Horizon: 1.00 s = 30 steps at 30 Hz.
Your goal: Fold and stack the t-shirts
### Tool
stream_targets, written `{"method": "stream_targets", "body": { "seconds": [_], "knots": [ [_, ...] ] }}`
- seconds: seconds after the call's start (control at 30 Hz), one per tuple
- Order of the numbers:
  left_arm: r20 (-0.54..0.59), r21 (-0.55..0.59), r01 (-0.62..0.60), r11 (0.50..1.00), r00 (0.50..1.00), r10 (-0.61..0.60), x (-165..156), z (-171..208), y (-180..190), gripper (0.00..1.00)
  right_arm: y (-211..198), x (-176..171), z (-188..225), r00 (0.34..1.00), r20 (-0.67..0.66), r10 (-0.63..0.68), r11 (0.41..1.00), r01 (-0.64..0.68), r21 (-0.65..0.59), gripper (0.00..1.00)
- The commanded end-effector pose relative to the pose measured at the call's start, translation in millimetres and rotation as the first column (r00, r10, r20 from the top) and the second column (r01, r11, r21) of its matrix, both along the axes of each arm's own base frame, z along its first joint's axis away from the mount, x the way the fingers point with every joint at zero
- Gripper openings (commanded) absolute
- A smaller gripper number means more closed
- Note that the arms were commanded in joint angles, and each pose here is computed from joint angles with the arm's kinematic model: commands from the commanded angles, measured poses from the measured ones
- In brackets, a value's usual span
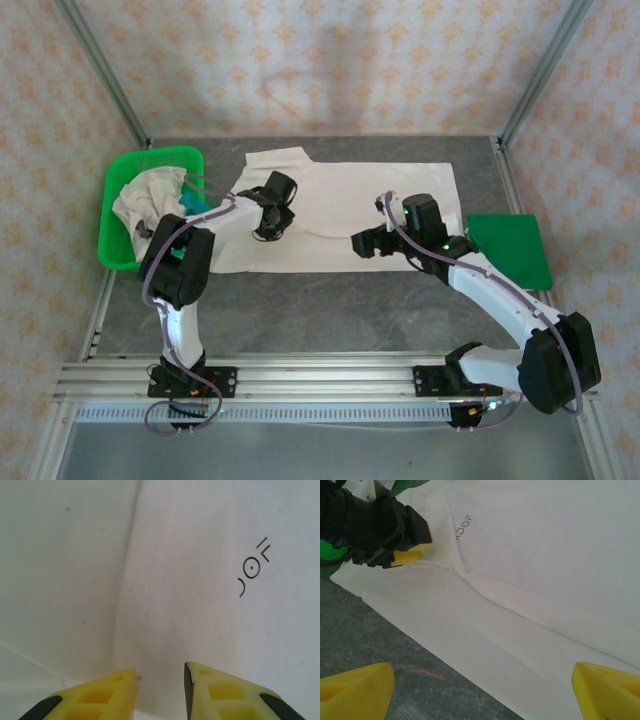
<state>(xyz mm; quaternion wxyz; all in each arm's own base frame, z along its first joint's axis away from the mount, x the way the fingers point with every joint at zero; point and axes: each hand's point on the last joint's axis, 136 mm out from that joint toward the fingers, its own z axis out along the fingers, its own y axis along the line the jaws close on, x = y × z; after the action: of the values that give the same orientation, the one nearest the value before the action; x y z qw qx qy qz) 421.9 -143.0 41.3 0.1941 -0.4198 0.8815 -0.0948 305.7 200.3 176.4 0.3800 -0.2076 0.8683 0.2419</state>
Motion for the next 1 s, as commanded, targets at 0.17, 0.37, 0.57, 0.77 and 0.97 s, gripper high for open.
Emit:
{"method": "stream_targets", "body": {
  "seconds": [0.17,0.37,0.57,0.77,0.97],
  "knots": [
    [-0.003,0.015,-0.039,0.999,0.999,0.039,2,2,3,0.50,-4,0,0,1.000,0.025,-0.005,1.000,0.005,-0.030,0.92],
    [0.013,0.062,-0.058,0.996,0.998,0.057,-2,10,15,0.53,-4,1,2,1.000,0.028,-0.010,1.000,0.010,-0.020,0.92],
    [0.017,0.023,-0.057,0.998,0.998,0.057,-4,11,12,0.50,0,1,8,1.000,0.029,0.006,1.000,-0.006,-0.005,0.92],
    [-0.007,-0.011,-0.057,0.998,0.998,0.057,0,-2,4,0.40,6,-5,9,0.998,0.023,0.054,0.998,-0.054,0.010,0.92],
    [-0.029,-0.029,-0.065,0.997,0.997,0.065,2,-11,0,0.32,12,-10,19,0.996,0.042,0.075,0.995,-0.078,0.068,0.92]
  ]
}}
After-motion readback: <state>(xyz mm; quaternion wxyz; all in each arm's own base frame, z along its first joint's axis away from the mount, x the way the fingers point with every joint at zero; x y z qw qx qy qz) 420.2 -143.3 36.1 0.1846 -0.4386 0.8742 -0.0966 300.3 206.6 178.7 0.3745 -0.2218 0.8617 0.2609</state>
